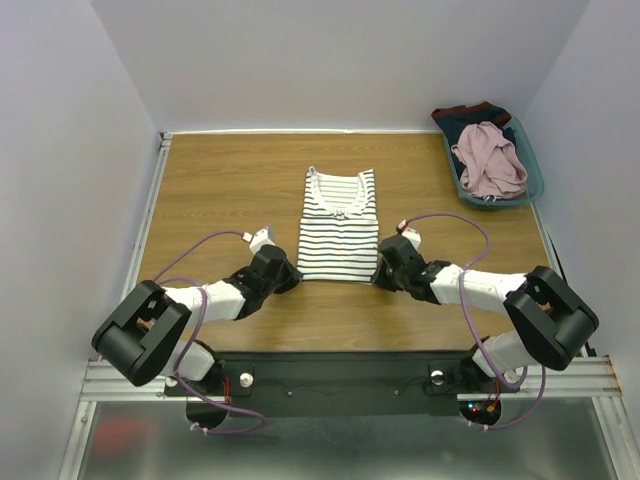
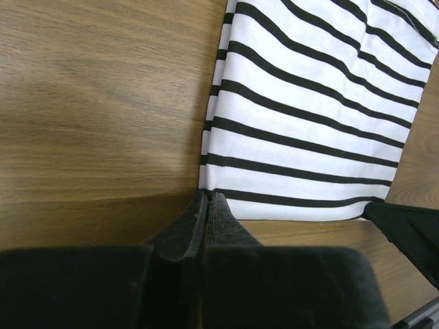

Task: Fold and stack the tank tops
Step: Fold the tank top

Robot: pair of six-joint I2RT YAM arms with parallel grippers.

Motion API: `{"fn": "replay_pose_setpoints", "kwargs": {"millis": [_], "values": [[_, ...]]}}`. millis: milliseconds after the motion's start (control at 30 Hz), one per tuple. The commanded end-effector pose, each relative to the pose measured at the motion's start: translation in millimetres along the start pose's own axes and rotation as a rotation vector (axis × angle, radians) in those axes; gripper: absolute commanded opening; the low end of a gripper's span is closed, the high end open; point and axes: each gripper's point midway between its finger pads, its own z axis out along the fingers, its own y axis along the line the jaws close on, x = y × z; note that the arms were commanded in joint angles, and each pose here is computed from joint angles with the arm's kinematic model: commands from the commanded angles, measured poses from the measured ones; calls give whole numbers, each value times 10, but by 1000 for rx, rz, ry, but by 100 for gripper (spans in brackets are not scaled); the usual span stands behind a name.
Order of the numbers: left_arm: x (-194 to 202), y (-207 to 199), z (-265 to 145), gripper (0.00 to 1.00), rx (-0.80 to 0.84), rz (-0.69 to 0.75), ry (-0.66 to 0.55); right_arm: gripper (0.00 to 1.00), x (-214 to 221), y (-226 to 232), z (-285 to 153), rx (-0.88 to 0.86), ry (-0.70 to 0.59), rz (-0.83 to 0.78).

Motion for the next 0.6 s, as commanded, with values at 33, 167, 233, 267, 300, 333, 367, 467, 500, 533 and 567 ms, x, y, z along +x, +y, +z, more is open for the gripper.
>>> {"fn": "replay_pose_setpoints", "kwargs": {"millis": [33,167,233,267,300,333,367,467,500,533,567], "values": [[-43,-258,-97,0,80,44,-14,0,-70,112,-54,-36,-20,-62],[157,-312,-312,0,99,32,7,0,106,6,-241,-35,4,-96],[194,-332,-438,0,96,-7,-5,0,242,63,-373,-61,17,-112],[294,-400,-550,0,132,-7,10,0,253,71,-481,-68,4,-116],[323,-416,-601,0,137,-40,12,0,321,50,-536,-68,9,-123],[374,-350,-645,0,113,-47,16,0,415,94,-613,-81,13,-130],[408,-343,-691,0,115,-56,21,0,485,50,-676,-72,25,-138],[582,-408,-947,0,169,-77,56,0,646,61,-888,-100,37,-143],[613,-411,-991,0,173,-86,62,0,669,84,-961,-119,36,-141],[631,-389,-1027,0,163,-86,61,0,758,145,-1041,-141,49,-142],[651,-426,-1094,0,173,-106,69,0,783,124,-1082,-132,43,-152]]}}
